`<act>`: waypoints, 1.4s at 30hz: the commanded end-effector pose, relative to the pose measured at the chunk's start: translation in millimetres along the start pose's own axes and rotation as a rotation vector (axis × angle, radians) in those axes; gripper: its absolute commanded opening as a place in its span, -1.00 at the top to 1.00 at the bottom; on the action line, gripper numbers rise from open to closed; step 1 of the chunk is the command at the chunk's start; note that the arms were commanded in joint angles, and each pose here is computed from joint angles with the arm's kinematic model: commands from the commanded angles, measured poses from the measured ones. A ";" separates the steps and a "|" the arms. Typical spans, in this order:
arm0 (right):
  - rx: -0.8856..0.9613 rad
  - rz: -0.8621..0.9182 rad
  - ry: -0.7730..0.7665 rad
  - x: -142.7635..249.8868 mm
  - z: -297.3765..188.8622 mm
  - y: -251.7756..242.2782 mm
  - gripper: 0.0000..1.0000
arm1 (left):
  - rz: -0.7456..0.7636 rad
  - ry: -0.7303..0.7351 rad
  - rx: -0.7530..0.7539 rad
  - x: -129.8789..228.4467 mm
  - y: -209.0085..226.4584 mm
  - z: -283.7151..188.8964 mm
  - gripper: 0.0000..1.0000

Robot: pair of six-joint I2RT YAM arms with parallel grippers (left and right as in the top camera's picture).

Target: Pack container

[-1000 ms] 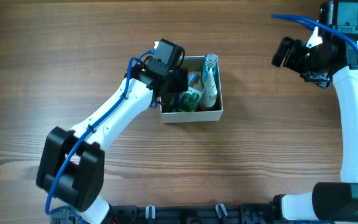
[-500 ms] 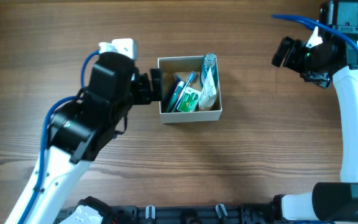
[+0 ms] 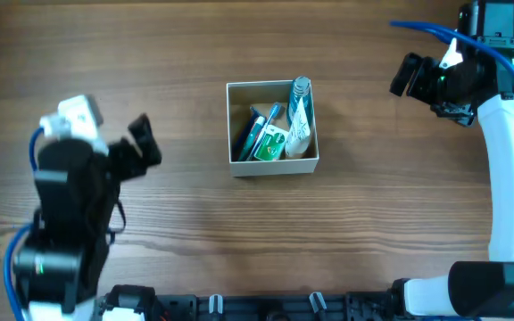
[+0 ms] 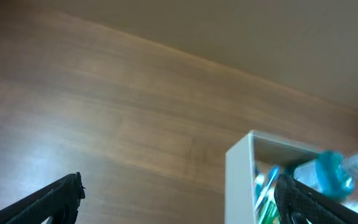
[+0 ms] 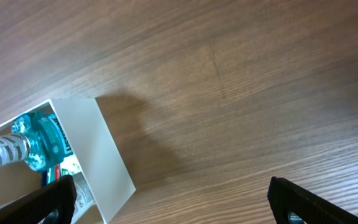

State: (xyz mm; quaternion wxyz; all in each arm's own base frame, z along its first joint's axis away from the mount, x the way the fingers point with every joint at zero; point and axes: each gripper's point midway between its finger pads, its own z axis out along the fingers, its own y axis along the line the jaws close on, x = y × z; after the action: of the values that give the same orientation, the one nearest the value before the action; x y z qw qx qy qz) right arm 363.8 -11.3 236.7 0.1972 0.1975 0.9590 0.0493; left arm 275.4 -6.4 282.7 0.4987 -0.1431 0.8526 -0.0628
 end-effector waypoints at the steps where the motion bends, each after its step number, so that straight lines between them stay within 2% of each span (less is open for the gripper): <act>1: -0.007 0.006 0.008 0.2 2.5 0.9 -0.99 | 0.012 0.011 0.023 49.7 18.0 -5.5 -1.00; 9: -0.007 0.005 0.009 0.3 2.5 0.8 -0.99 | 0.000 0.021 0.074 145.1 41.7 7.9 -1.00; 12: -0.007 0.006 0.009 0.3 2.5 0.9 -0.99 | -0.002 0.003 0.100 160.7 43.2 15.1 -1.00; 22: -0.007 0.006 0.009 0.3 2.5 0.9 -0.99 | -0.003 -0.033 0.119 165.3 44.0 12.2 -1.00; 28: -0.007 0.006 0.009 0.3 2.5 0.9 -1.00 | 0.003 0.078 0.072 206.7 58.1 32.7 -1.00; 42: -0.007 0.005 0.010 0.5 2.6 0.9 -1.00 | 0.004 0.082 0.071 207.3 58.2 32.9 -1.00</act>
State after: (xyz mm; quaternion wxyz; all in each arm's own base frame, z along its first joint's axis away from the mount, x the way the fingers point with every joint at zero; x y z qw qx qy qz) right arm 363.6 -11.0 236.6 0.1967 0.1973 0.9591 0.0501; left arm 199.0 -12.2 86.5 0.4764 -0.1269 0.8645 -0.0975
